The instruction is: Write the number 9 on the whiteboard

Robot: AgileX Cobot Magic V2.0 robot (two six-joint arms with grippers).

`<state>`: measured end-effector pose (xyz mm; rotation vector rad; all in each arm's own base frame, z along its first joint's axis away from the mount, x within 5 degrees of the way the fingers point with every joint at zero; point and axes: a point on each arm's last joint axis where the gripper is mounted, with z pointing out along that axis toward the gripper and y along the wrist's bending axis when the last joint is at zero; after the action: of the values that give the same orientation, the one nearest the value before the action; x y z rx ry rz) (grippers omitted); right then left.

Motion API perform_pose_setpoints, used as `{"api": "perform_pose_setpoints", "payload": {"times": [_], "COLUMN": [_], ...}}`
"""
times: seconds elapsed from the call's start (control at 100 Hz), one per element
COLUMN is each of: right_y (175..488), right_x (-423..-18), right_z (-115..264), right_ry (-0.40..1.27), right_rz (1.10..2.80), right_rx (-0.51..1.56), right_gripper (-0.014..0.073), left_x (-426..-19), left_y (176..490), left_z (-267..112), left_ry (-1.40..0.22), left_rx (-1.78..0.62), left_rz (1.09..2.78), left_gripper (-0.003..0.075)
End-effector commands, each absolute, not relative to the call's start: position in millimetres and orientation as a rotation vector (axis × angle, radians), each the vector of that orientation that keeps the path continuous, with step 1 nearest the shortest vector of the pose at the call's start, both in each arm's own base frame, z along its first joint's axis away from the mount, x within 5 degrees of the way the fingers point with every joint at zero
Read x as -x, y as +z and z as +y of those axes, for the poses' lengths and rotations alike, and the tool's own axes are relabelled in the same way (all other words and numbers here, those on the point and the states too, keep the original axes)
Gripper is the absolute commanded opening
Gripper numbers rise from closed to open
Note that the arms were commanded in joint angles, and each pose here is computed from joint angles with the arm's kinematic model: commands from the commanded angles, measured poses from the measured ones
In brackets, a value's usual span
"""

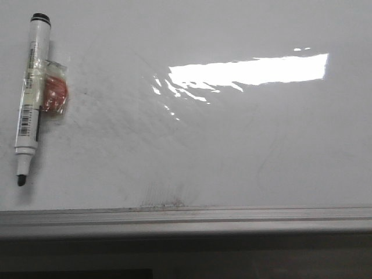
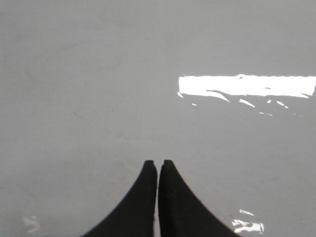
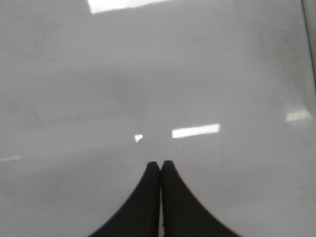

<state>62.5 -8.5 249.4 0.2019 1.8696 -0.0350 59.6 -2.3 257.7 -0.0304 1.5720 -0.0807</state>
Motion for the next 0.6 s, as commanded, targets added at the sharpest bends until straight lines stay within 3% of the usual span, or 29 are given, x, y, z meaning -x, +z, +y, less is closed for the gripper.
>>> {"api": "perform_pose_setpoints", "payload": {"times": [0.0, 0.18, 0.29, 0.4, 0.59], "right_y": [266, 267, 267, 267, 267], "right_x": [-67, -67, -67, -67, -67], "right_z": [-8, -8, -8, -8, -8], "right_ry": [-0.024, -0.024, -0.024, -0.024, -0.024], "right_rz": [1.801, 1.799, 1.799, 1.799, 1.798], "right_rx": [-0.182, -0.181, -0.181, -0.181, -0.181], "right_gripper": [-0.0063, -0.0063, -0.0063, -0.0063, -0.0063], "left_x": [-64, -70, -72, -77, -85], "left_y": [274, 279, 283, 279, 276], "left_z": [-2, -2, -1, -5, -27], "left_ry": [-0.097, -0.102, -0.141, -0.162, -0.347], "left_rx": [0.048, 0.060, 0.102, 0.053, -0.133], "left_rz": [1.520, 1.475, 1.434, 1.513, 1.565], "left_gripper": [0.0044, 0.0338, 0.0358, 0.0358, 0.0358]}}
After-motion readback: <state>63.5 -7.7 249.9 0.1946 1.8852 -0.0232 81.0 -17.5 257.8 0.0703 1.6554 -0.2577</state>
